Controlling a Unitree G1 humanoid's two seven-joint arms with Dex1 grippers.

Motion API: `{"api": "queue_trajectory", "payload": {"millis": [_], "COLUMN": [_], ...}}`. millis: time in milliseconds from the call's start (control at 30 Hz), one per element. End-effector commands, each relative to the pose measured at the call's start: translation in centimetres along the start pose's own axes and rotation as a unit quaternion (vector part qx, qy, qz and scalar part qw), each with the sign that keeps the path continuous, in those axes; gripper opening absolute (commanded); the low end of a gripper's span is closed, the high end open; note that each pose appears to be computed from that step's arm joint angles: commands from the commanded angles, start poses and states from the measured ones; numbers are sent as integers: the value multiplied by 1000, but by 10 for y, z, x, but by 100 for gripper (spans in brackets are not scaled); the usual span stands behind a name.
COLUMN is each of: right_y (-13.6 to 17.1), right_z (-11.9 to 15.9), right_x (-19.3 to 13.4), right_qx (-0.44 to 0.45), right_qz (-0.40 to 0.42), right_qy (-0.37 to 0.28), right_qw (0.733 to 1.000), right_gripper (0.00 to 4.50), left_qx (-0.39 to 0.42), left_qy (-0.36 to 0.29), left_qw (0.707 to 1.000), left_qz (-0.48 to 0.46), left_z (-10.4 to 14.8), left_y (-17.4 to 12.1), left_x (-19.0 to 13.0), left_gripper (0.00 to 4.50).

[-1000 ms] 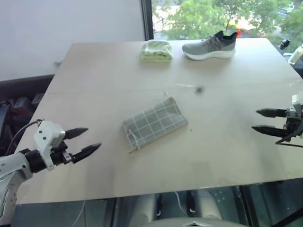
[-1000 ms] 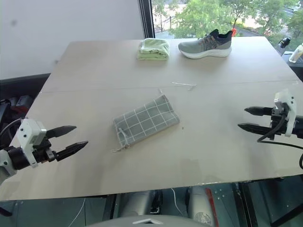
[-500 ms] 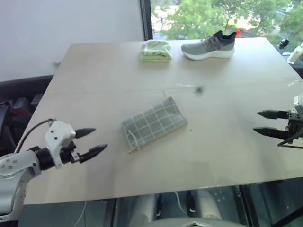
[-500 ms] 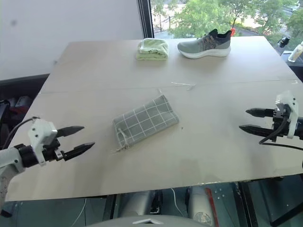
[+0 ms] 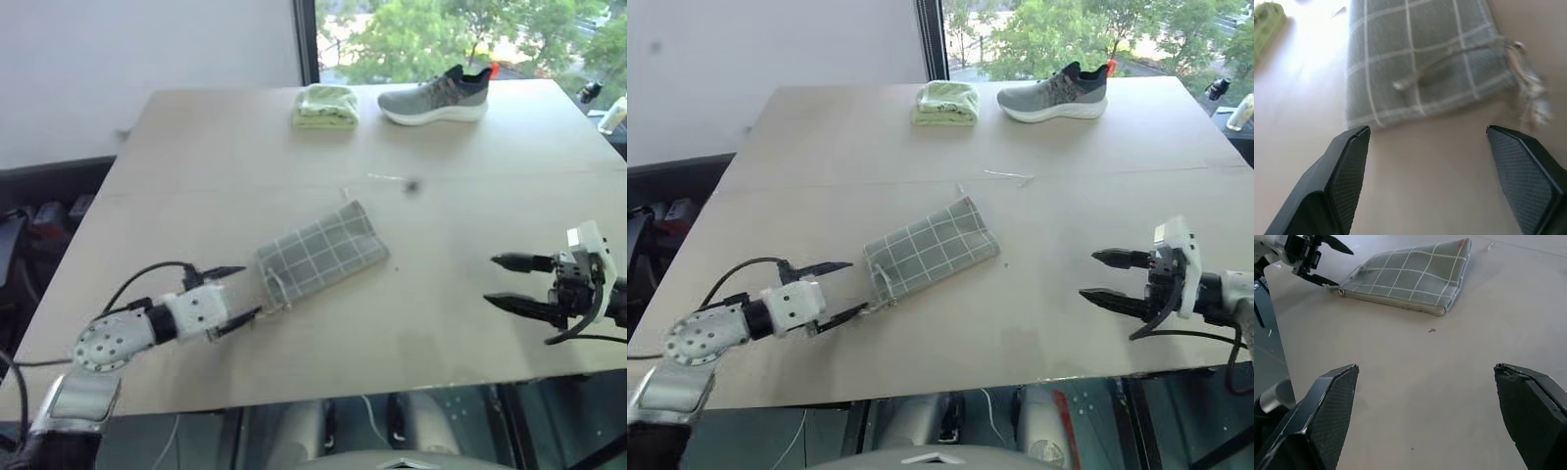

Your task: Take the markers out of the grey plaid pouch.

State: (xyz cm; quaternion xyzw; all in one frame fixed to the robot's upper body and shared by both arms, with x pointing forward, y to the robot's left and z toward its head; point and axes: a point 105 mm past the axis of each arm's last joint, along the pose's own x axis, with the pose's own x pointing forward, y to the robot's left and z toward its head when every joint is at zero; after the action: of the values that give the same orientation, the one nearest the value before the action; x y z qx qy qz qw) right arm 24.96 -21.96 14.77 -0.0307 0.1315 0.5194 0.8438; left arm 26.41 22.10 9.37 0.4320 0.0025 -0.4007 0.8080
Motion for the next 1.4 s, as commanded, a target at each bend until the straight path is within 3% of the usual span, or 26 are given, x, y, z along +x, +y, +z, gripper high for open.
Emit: {"api": "queue_trajectory", "payload": {"millis": [33, 267, 367, 400, 467, 600, 733, 900, 1200, 1400], "right_y": [6, 8, 11, 12, 14, 21, 31, 42, 71, 62], "right_z": [14, 17, 16, 16, 17, 19, 15, 14, 48, 33], "right_x": [1, 3, 7, 9, 14, 28, 47, 92, 169, 205], "right_qx": [-17, -17, -15, -15, -15, -11, -6, -12, 40, 83], "right_qz": [-1, -12, -11, -10, -7, 5, 18, 18, 48, 2], "right_qy": [-21, -33, -39, -41, -47, -60, -67, -86, -134, -86], "right_qw": [1000, 999, 999, 999, 999, 998, 998, 996, 989, 993], "right_gripper": [450, 450, 450, 450, 450, 450, 450, 450, 450, 450], "left_qx": [54, 231, 273, 276, 275, 277, 280, 283, 296, 301], "left_qy": [-5, -29, -44, -51, -61, -70, -87, -108, -130, -141], "left_qw": [999, 972, 961, 960, 959, 958, 956, 953, 946, 942], "left_qz": [4, -33, -33, -23, -6, 3, 12, 20, 32, 39], "left_z": [-6, -6, -4, -1, 2, 4, 10, 22, 40, 48], "left_y": [-4, -22, -26, -24, -20, -16, -15, -18, -24, -31], "left_x": [12, 34, 44, 47, 52, 59, 64, 73, 84, 88], "left_gripper": [392, 392, 392, 354, 319, 141, 14, 14, 14, 14]}}
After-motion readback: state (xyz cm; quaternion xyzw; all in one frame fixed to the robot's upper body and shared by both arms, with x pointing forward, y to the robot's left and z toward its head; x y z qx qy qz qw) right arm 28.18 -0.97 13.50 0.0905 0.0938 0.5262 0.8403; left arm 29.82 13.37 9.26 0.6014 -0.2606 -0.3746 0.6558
